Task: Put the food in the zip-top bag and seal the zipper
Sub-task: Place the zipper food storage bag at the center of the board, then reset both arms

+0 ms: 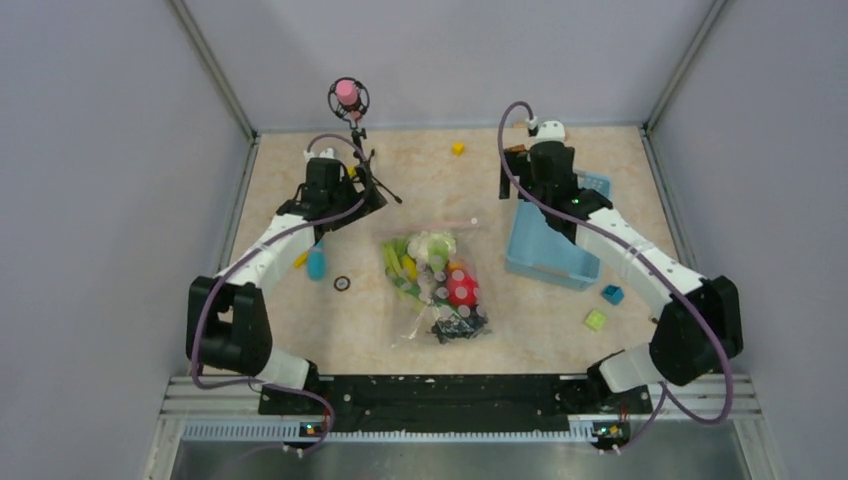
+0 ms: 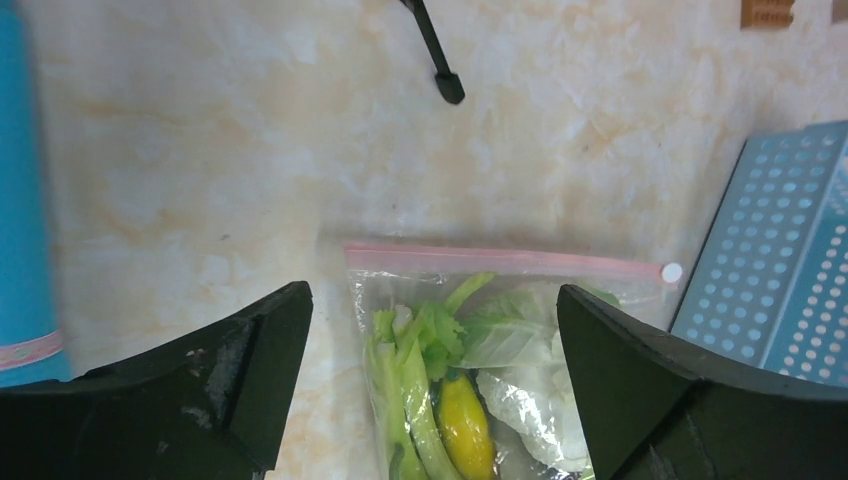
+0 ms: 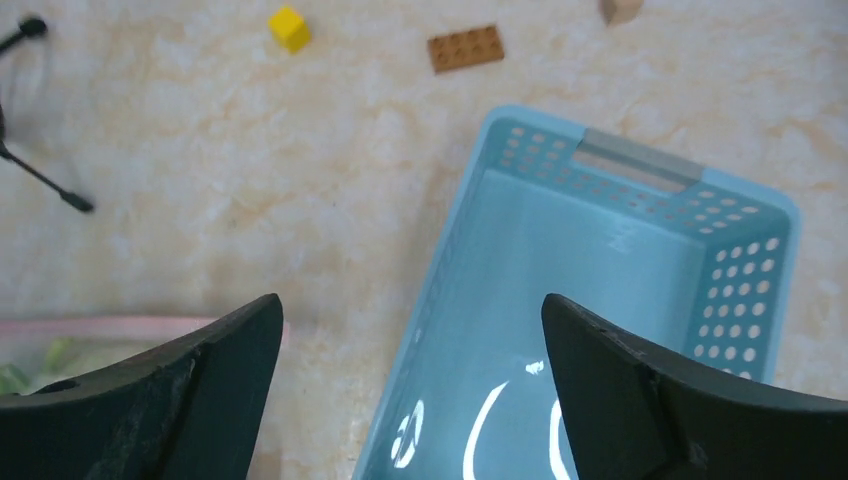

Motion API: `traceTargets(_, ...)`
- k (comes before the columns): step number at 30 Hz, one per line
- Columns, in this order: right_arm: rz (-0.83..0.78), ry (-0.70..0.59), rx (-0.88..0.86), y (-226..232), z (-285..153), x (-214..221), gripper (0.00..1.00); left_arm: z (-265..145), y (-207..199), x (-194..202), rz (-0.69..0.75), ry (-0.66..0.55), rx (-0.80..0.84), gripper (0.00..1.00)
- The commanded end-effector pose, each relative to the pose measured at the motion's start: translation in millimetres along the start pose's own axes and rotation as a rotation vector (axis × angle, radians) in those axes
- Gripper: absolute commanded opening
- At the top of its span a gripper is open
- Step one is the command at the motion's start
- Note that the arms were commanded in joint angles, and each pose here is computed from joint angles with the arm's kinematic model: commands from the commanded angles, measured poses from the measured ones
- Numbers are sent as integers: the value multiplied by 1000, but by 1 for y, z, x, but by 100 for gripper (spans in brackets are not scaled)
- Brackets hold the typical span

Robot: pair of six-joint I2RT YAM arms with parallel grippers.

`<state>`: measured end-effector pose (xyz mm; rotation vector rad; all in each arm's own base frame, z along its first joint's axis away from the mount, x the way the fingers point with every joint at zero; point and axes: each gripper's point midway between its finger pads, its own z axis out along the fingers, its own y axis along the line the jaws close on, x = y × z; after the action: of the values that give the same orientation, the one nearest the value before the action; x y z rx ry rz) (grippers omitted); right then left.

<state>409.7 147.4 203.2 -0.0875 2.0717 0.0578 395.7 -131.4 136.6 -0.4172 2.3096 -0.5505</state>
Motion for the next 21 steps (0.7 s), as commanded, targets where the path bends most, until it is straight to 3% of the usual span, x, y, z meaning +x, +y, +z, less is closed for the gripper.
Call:
traceTargets(1,145,-201,126,-44,-48,-49,99,-60,2,-55,14,-259,-121,97)
traceTargets(6,353,-221,243,-114,-81,-9,99,-133,46,-61,-34,-452,-328,98)
traceTargets(10,409,-246,429,-156,-113,32,99,-169,68,-53,-73,-549,-377,98)
traceTargets(15,475,-342,494,-174,-151,48,99,-171,63,-39,-50,-557,-276,98)
traceTargets(21,451,-391,483,-176,-168,43,99,-173,51,-38,-27,-550,-203,98)
